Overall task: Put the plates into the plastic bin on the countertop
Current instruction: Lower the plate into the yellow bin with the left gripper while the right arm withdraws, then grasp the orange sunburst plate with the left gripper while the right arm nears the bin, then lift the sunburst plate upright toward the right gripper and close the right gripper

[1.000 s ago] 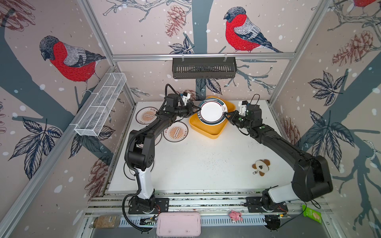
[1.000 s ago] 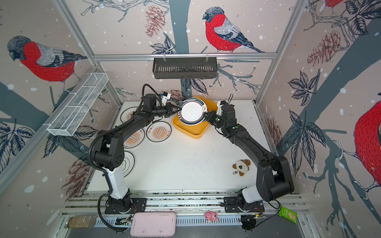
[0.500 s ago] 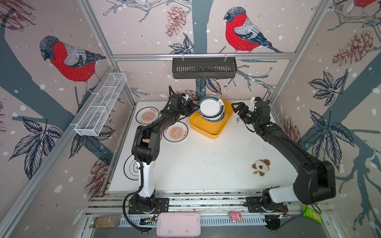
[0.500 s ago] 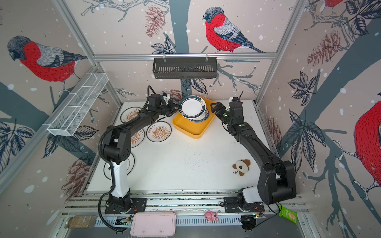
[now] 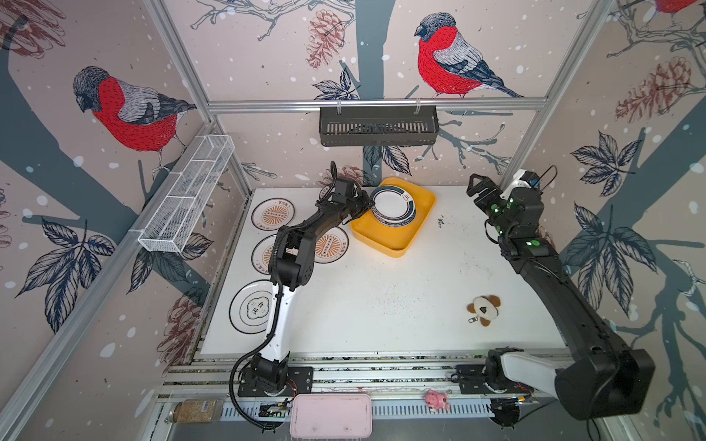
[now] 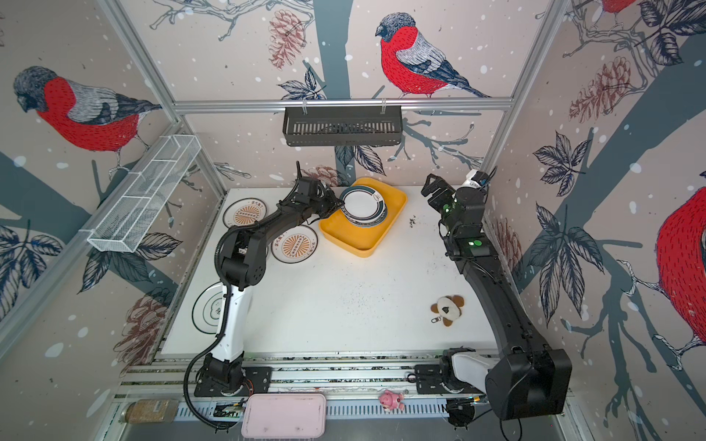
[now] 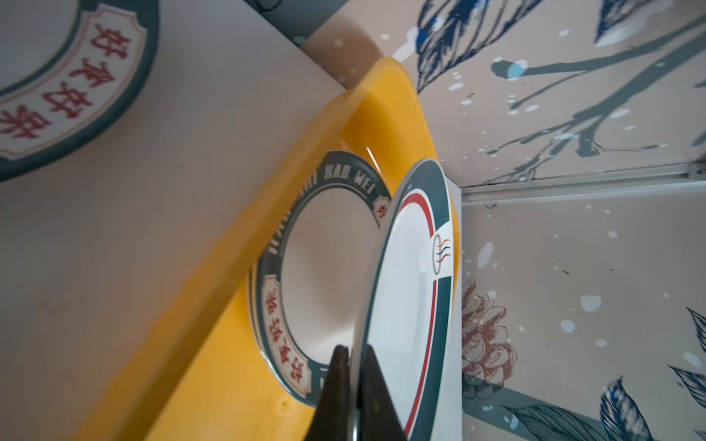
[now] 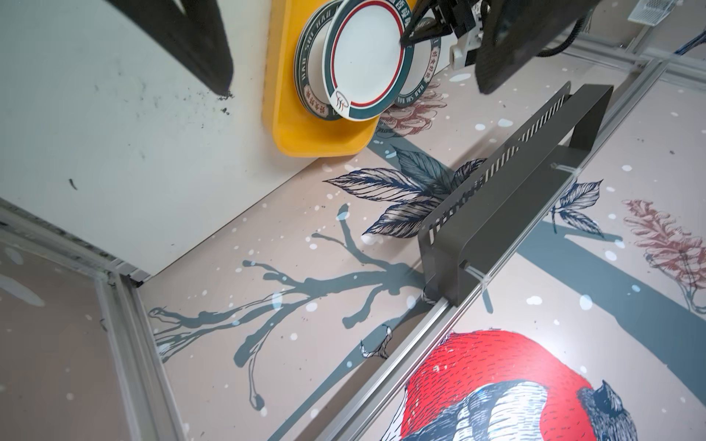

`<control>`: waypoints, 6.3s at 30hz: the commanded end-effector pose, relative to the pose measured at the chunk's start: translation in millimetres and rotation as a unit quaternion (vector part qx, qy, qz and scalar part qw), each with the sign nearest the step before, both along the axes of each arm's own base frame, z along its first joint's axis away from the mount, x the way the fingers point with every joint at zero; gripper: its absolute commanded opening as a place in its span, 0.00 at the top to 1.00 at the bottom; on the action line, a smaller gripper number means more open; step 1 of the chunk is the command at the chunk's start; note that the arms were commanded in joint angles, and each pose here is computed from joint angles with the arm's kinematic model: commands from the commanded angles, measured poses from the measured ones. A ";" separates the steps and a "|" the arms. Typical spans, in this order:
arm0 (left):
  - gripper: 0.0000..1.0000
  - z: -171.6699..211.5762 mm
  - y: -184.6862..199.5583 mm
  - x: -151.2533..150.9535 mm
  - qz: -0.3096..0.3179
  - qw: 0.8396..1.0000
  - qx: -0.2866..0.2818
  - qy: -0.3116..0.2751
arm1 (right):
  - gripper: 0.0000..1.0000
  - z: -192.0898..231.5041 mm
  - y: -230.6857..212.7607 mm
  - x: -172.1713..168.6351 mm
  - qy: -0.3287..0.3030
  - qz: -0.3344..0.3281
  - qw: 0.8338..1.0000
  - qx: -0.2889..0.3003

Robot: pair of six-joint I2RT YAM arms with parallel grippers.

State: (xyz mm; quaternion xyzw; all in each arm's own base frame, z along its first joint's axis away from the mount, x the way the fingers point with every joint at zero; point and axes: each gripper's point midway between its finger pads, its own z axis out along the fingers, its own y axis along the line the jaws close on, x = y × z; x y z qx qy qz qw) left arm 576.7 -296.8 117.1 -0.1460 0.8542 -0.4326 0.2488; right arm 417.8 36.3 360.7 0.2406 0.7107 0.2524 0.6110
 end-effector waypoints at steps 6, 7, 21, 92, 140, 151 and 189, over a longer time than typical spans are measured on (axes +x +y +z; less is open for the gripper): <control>1.00 -9.2 -12.8 21.6 0.035 0.999 -0.026 -0.006 | 0.00 -3.1 -18.3 28.1 0.017 -0.005 1.000 -0.007; 1.00 -12.6 -13.6 22.9 0.038 0.999 -0.021 -0.003 | 0.00 -8.3 -18.4 31.2 0.024 -0.004 1.000 -0.007; 1.00 -38.6 -12.7 24.3 0.061 0.997 0.026 0.026 | 0.00 -28.1 -27.6 56.7 0.038 -0.005 0.999 0.020; 0.05 -18.5 228.0 -216.9 0.126 0.990 0.028 0.059 | 0.00 -30.4 190.3 -54.9 0.075 0.129 0.988 0.033; 0.69 -90.7 233.5 -181.7 0.166 0.976 -0.004 0.138 | 0.00 -10.7 139.3 -45.1 0.049 0.050 0.997 0.043; 0.97 -67.8 226.6 -180.7 0.166 0.980 -0.044 0.103 | 0.00 -8.8 131.2 -59.8 0.046 0.051 0.996 0.050; 1.00 136.0 183.9 -233.6 0.006 0.991 -0.113 -0.073 | 0.03 -84.0 299.2 -74.5 0.116 0.359 0.925 0.037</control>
